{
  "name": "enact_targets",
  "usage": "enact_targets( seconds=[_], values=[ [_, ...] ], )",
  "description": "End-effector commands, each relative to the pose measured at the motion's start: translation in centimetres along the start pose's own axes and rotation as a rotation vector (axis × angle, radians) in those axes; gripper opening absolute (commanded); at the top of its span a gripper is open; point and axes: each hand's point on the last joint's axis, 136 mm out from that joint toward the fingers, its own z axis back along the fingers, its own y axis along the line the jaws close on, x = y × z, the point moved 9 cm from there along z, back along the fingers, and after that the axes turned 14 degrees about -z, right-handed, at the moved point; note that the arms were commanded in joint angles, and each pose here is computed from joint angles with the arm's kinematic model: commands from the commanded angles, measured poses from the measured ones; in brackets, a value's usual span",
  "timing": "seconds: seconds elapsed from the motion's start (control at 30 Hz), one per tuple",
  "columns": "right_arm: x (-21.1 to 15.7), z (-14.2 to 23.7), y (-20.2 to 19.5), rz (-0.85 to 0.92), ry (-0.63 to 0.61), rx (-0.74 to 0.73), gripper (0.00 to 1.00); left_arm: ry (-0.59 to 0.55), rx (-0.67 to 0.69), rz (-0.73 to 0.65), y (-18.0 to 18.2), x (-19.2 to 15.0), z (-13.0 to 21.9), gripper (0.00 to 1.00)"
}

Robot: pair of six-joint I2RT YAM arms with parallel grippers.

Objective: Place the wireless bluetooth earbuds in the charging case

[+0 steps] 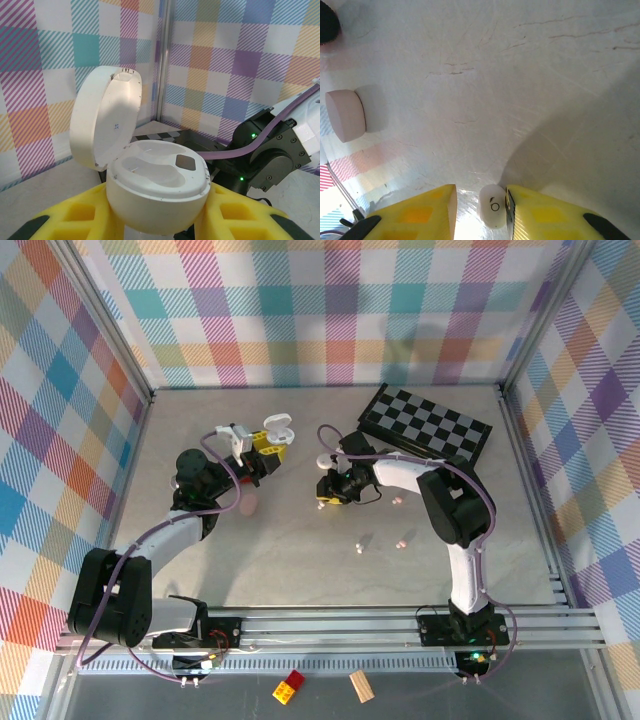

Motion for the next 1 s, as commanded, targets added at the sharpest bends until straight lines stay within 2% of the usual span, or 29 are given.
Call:
enact_targets(
  seconds=[0.0,0.23,0.43,0.97],
  values=[
    [-0.7,-0.6,-0.5,-0.006,0.037,-0.005,0.32,-0.021,0.005,-0.040,0.0,0.5,0.6,0.33],
    [-1.4,-0.4,-0.7,0.005,0.038,-0.045,0.34,-0.022,0.005,-0.038,0.0,0.5,0.6,0.33],
    [-1.7,-0.5,-0.2,0.015,0.053,-0.015,0.34,-0.024,0.004,-0.040,0.0,0.5,0.6,0.33],
    [-1.0,-1.8,-0.8,-0.005,0.045,-0.043,0.23,-0.019,0.009,-0.040,-0.1,0.5,0.8,0.33]
  ],
)
